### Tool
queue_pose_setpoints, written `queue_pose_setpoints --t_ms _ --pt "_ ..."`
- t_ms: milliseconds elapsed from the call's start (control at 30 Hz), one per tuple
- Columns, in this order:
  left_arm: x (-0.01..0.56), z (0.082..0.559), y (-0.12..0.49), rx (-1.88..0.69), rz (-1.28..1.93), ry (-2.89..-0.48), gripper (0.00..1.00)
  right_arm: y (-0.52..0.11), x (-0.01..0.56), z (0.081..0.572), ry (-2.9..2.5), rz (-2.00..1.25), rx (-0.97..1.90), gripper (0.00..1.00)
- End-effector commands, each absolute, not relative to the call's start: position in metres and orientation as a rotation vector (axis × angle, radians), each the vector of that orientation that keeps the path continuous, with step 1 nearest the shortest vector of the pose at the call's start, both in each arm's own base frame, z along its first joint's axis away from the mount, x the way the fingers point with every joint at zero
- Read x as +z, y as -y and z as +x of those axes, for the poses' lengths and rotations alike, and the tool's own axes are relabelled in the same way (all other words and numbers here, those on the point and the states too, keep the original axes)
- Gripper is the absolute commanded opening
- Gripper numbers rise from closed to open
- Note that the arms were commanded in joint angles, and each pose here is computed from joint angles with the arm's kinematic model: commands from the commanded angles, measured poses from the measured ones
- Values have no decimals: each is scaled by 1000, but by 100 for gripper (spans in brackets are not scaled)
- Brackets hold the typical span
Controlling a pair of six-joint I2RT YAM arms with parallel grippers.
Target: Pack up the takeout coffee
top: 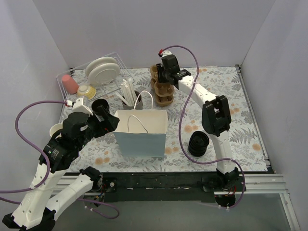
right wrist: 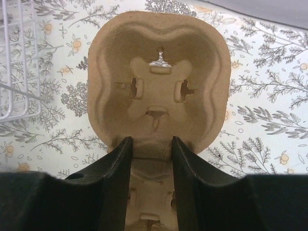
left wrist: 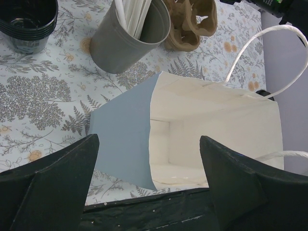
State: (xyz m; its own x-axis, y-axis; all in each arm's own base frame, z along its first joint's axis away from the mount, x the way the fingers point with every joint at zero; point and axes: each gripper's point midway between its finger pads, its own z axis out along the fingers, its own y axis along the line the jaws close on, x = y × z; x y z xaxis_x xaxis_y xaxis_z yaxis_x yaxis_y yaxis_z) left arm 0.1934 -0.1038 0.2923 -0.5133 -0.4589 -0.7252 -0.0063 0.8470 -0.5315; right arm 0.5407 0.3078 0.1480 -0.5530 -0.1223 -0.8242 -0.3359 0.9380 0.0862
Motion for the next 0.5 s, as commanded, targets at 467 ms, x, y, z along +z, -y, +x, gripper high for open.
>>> queue_pose_setpoints --t_ms 467 --pt "280 200 91 -448 -402 -2113 81 -284 416 443 -1665 -575 538 29"
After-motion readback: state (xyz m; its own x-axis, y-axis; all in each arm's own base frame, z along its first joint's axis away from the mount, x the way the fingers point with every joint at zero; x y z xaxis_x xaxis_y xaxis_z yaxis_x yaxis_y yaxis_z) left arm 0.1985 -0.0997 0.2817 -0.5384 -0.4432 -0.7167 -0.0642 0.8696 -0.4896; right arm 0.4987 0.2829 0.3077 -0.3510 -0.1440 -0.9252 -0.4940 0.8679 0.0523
